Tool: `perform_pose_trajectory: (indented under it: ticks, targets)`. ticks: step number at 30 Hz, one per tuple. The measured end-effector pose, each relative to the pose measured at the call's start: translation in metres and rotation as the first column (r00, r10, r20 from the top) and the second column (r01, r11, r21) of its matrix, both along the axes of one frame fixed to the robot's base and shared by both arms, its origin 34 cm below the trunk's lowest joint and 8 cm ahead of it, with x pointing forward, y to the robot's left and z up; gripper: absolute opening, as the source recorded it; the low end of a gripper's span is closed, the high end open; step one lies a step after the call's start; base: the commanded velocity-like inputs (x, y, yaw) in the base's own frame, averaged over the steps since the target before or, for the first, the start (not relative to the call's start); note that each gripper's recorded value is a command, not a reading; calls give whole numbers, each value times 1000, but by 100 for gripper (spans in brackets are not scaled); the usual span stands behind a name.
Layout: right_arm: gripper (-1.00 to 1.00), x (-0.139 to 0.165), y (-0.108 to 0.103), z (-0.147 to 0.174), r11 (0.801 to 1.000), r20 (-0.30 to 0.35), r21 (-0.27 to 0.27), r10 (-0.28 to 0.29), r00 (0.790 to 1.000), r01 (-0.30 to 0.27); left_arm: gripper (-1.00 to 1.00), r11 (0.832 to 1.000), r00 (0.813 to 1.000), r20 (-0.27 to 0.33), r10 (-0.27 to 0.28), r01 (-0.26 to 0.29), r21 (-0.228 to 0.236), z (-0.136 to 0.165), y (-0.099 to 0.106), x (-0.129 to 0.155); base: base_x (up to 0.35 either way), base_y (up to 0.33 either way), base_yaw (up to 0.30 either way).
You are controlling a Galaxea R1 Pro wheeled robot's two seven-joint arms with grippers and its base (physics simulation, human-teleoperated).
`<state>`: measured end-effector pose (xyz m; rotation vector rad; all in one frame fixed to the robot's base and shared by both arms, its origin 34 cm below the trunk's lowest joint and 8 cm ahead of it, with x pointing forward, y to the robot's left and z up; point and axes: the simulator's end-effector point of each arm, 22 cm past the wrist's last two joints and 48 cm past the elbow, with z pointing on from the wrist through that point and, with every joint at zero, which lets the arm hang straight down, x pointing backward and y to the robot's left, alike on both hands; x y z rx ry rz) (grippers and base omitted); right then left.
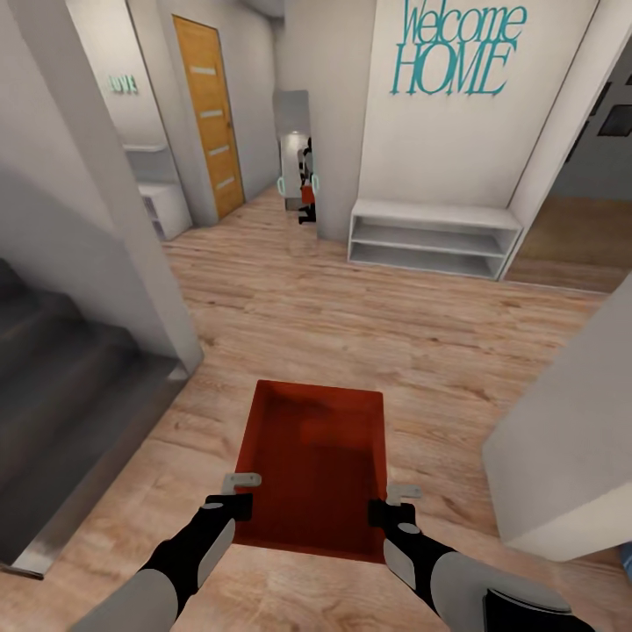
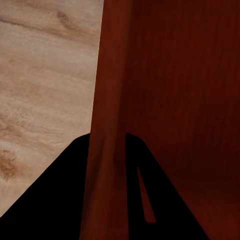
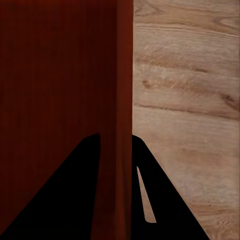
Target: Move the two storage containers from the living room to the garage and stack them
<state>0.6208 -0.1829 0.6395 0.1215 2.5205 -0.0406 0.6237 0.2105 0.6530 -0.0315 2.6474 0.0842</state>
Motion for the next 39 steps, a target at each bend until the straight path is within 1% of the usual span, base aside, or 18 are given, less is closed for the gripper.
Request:
perform_pose_trajectory:
  ticks: [39]
  targets:
    - [-100, 0, 0, 0, 1000, 0, 0, 0, 1000, 0, -100, 1000, 1000, 0, 0, 0, 0, 0, 0, 0, 320, 0, 0]
